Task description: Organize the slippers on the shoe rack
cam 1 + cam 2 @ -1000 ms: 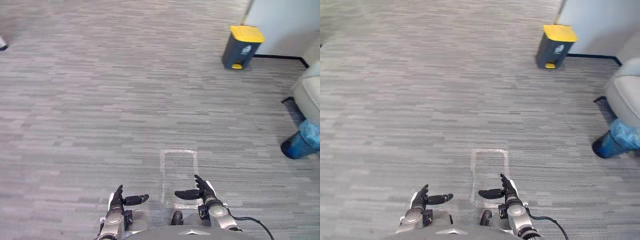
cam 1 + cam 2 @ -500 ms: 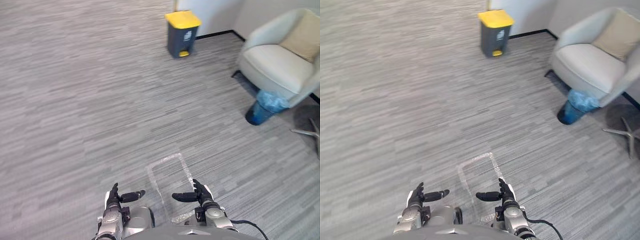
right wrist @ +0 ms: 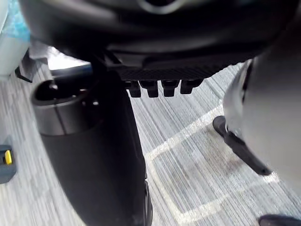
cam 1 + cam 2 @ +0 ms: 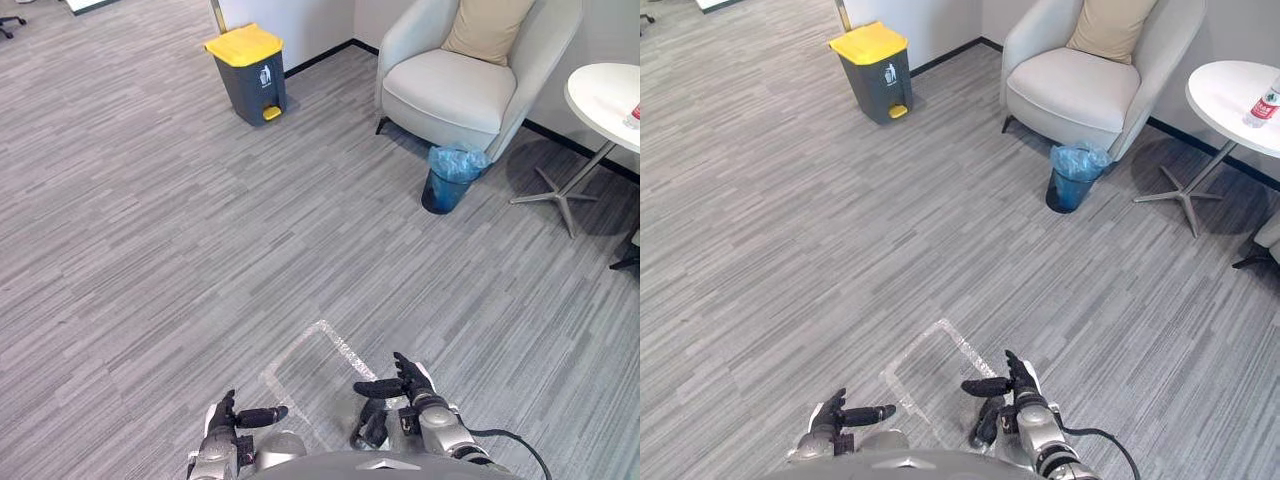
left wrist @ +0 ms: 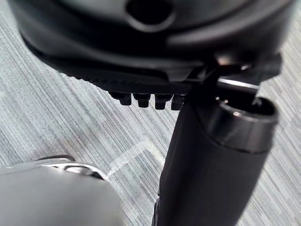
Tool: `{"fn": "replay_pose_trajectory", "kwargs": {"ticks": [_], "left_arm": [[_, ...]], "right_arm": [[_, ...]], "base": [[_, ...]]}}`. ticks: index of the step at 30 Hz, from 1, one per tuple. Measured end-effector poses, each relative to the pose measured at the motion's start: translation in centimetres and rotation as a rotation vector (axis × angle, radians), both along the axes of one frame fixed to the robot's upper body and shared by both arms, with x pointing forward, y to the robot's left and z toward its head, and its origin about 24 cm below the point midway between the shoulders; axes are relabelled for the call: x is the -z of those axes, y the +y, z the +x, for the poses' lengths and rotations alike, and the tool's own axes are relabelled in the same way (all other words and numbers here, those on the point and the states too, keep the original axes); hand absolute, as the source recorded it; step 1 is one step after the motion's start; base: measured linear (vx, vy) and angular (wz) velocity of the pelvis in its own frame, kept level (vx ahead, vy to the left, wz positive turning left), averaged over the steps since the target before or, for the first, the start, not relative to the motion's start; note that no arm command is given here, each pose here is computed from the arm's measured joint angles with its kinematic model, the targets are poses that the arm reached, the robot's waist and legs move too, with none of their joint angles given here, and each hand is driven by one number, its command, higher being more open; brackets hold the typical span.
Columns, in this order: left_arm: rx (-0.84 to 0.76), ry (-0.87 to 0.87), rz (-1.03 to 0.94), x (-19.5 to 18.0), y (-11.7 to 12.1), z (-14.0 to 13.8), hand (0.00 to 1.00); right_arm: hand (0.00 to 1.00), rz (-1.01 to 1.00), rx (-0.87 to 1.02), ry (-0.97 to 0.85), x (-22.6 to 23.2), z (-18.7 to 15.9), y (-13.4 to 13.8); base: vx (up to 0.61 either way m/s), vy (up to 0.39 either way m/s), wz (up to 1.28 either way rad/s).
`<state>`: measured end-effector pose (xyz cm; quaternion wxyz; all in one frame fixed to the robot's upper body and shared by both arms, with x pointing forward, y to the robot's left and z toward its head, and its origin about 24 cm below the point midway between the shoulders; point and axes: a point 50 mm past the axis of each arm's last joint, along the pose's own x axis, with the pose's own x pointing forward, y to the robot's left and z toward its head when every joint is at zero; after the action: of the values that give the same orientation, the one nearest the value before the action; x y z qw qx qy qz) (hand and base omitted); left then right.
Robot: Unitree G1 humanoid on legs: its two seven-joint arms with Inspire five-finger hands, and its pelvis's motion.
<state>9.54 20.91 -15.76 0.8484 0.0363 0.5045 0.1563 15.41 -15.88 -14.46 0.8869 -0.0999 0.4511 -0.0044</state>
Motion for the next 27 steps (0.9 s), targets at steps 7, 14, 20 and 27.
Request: {"fn": "replay_pose_trajectory", "kwargs": {"ticks": [7, 14, 20, 27], "left_arm": [[-0.010, -0.040, 0.003, -0.4, 0.1, 0.6, 1.00], [-0.005, -0.039, -0.006, -0.3, -0.2, 0.9, 1.00], [0.005, -0.032, -0.014, -0.3, -0.3, 0.7, 1.00], [0.023, -0.005, -0.017, 0.0, -0.5, -0.2, 1.00]], "right_arm": [[1.00, -0.019, 0.052, 0.027, 0.3, -0.7, -0.8], [1.00, 0.015, 0.137, 0.025, 0.4, -1.2, -0.7], [1.00, 0.042, 0.178, 0.041, 0.7, -1.8, -0.2], [1.00, 0.043, 0.212, 0.062, 0.9, -2.3, -0.7]], "base": [[0.14, 0.081, -1.05], [0.19, 0.172, -0.68], [0.07, 0.059, -0.03], [-0.03, -0.018, 0.04]]}}
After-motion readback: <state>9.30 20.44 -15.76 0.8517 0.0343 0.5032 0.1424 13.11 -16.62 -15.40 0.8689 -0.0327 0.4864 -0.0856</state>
